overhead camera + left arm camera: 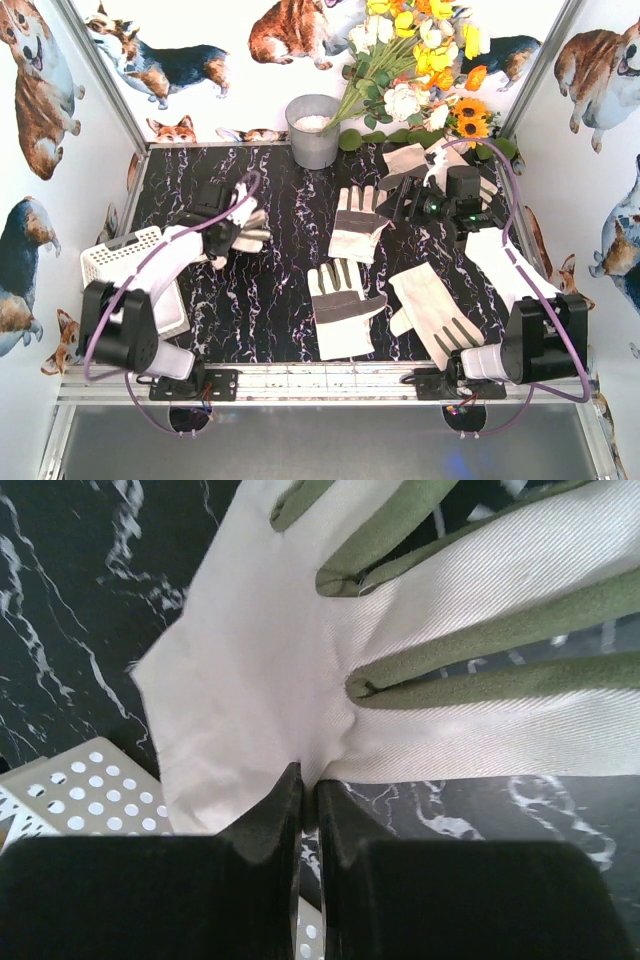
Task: Put the gloves into the storage basket
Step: Pick up the glove from the center of the board.
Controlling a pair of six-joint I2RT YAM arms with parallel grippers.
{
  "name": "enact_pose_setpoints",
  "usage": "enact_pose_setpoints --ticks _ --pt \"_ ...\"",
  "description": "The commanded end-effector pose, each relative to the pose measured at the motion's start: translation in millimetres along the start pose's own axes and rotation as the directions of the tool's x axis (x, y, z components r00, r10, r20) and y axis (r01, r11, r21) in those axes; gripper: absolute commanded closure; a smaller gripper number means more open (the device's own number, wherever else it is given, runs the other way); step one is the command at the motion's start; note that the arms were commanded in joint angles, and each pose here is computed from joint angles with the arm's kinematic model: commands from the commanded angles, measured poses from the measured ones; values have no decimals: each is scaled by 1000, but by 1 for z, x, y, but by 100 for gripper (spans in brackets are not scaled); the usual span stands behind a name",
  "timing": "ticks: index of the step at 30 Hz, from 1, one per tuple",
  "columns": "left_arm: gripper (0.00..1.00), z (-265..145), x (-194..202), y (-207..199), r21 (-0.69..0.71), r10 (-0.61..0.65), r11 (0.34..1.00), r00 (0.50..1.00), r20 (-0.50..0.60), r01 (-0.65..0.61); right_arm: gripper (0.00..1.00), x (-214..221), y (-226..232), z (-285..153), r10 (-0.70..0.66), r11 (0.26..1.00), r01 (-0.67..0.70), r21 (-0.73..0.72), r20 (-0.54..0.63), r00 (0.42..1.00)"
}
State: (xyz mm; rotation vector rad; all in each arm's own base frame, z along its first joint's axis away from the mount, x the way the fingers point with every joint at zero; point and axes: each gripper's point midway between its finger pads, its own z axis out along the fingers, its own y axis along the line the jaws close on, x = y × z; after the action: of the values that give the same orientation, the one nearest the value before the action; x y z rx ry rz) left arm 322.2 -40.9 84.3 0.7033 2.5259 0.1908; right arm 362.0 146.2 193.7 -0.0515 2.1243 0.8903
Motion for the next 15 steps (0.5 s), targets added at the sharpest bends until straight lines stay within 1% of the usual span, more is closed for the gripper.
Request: enact_pose_setpoints --ticks 1,4,6,7,10,13,15 --pt "100 -39 -44 -9 94 -111 991 982 154 98 20 -38 51 -18 -119 970 145 -193 139 983" --pt "100 -64 -72 -17 189 -178 972 959 220 137 18 -38 81 -26 -125 923 172 -343 154 980" --pt "100 -82 -90 -30 291 -221 946 941 258 143 17 -32 99 -30 -151 886 201 -417 150 977" --pt "100 -94 -101 -44 382 -243 916 928 281 124 17 -27 107 -31 -171 868 219 -445 145 974" --pt "100 -128 -127 -69 553 -295 831 890 347 60 16 -6 134 -33 -231 807 255 -533 113 966" --pt "100 -159 -143 -86 663 -343 748 858 382 4 16 9 155 -39 -263 755 278 -594 114 958" --pt "100 -176 -147 -98 719 -359 694 850 385 -33 16 15 166 -44 -275 726 293 -623 128 953"
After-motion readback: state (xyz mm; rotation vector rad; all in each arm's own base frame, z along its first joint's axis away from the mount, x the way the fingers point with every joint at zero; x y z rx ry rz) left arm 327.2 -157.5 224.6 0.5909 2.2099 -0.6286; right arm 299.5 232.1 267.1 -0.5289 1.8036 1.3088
